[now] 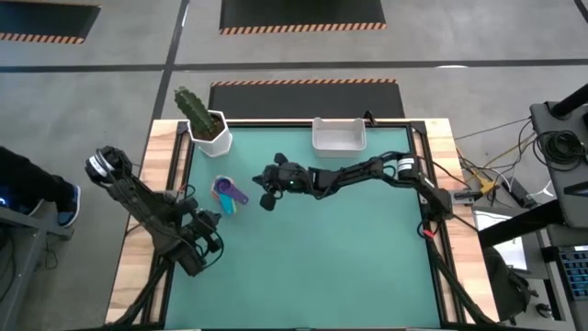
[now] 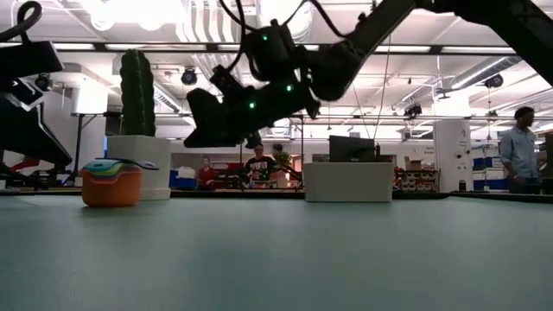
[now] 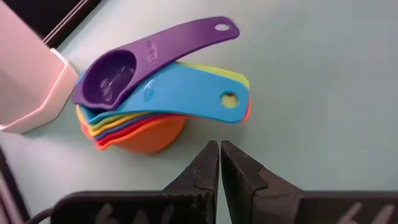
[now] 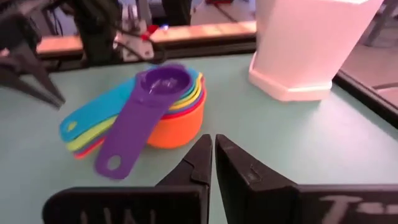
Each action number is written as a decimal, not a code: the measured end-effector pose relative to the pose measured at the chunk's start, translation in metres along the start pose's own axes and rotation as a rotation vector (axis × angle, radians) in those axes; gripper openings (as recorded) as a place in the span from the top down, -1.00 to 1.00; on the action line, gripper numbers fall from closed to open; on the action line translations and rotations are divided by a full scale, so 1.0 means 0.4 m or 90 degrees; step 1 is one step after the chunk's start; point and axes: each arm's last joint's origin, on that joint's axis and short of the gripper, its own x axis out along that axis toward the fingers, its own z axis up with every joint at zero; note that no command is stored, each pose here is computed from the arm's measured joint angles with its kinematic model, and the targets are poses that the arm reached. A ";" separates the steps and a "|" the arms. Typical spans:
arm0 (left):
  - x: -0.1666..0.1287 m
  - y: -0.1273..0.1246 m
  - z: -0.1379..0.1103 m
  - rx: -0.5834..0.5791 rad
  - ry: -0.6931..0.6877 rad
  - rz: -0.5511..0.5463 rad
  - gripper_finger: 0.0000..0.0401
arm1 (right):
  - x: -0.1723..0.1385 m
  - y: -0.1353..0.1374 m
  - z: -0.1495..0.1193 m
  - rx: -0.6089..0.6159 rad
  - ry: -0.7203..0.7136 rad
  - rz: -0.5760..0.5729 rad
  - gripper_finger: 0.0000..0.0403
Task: Nest measuring cups in basket
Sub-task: Stack the purple measuring cup on top of the light blue measuring cup
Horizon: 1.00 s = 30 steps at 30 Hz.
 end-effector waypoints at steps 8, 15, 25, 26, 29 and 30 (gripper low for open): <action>0.016 0.003 -0.014 -0.034 -0.005 -0.006 1.00 | 0.064 0.011 -0.086 0.023 -0.031 0.017 0.96; 0.015 -0.002 -0.012 -0.044 -0.012 -0.015 1.00 | 0.103 0.042 -0.105 0.039 -0.039 0.033 0.96; 0.016 -0.003 -0.008 -0.047 -0.039 -0.015 1.00 | 0.098 0.112 -0.089 0.036 -0.038 0.066 0.96; 0.016 -0.003 -0.008 -0.047 -0.039 -0.015 1.00 | 0.096 0.119 -0.089 0.035 -0.038 0.069 0.96; 0.016 -0.003 -0.008 -0.048 -0.039 -0.016 1.00 | 0.094 0.131 -0.089 0.030 -0.038 0.064 0.96; 0.016 -0.003 -0.008 -0.049 -0.039 -0.016 1.00 | 0.094 0.132 -0.090 0.027 -0.036 0.055 0.96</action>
